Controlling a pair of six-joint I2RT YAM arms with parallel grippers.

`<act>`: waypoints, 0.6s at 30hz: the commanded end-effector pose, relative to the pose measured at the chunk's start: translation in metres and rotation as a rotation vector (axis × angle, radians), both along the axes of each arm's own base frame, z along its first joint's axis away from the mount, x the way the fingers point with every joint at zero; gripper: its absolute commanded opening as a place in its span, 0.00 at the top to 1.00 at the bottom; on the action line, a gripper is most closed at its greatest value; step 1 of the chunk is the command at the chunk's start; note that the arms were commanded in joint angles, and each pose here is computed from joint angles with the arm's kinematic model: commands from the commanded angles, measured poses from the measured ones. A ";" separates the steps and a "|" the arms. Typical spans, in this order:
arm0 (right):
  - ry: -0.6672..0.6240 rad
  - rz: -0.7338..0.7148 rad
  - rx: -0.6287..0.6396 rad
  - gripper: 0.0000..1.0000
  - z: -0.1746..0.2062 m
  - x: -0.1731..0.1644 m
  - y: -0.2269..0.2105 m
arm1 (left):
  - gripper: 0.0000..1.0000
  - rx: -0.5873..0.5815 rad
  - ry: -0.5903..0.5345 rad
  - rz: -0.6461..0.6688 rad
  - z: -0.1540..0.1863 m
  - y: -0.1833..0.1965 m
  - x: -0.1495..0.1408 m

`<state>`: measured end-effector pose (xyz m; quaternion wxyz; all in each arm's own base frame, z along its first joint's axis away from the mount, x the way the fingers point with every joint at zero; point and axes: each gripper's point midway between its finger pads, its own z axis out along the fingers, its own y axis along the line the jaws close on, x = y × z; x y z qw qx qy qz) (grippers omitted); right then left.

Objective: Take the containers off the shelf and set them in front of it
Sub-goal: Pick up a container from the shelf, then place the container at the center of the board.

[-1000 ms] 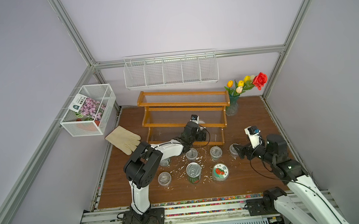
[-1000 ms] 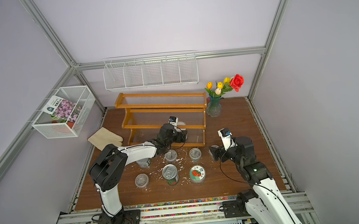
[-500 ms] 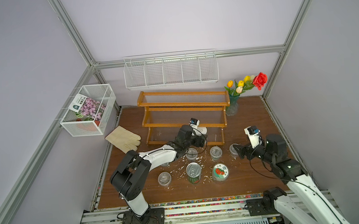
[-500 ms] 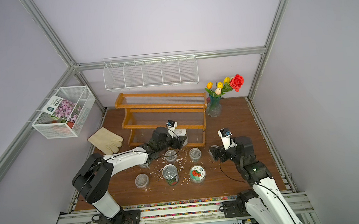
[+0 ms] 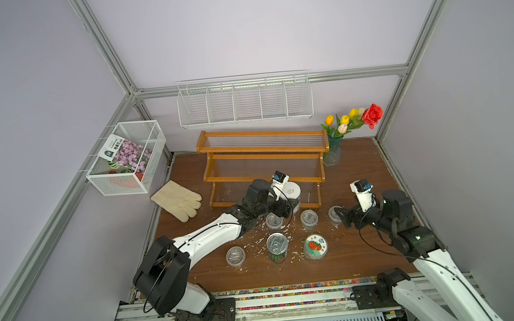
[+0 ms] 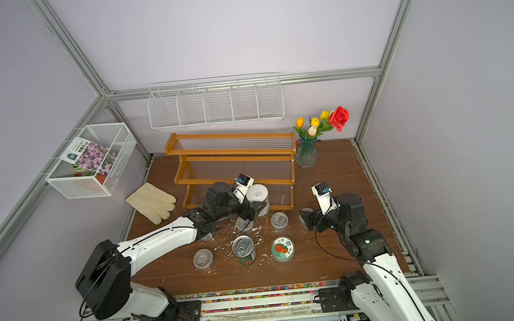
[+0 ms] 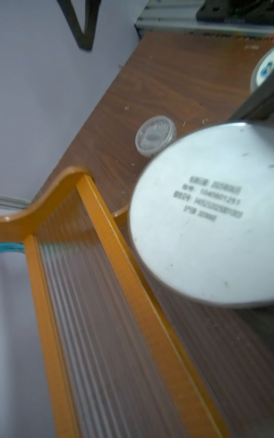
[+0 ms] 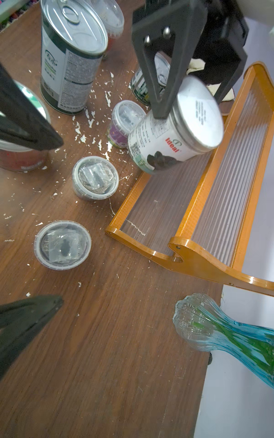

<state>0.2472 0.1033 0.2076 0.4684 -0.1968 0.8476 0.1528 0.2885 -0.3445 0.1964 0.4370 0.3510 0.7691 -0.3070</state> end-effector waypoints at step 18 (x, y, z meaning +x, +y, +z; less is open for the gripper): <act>0.257 -0.212 -0.034 0.04 0.022 -0.021 -0.035 | 0.24 -0.004 -0.215 -0.707 0.034 -0.115 -0.144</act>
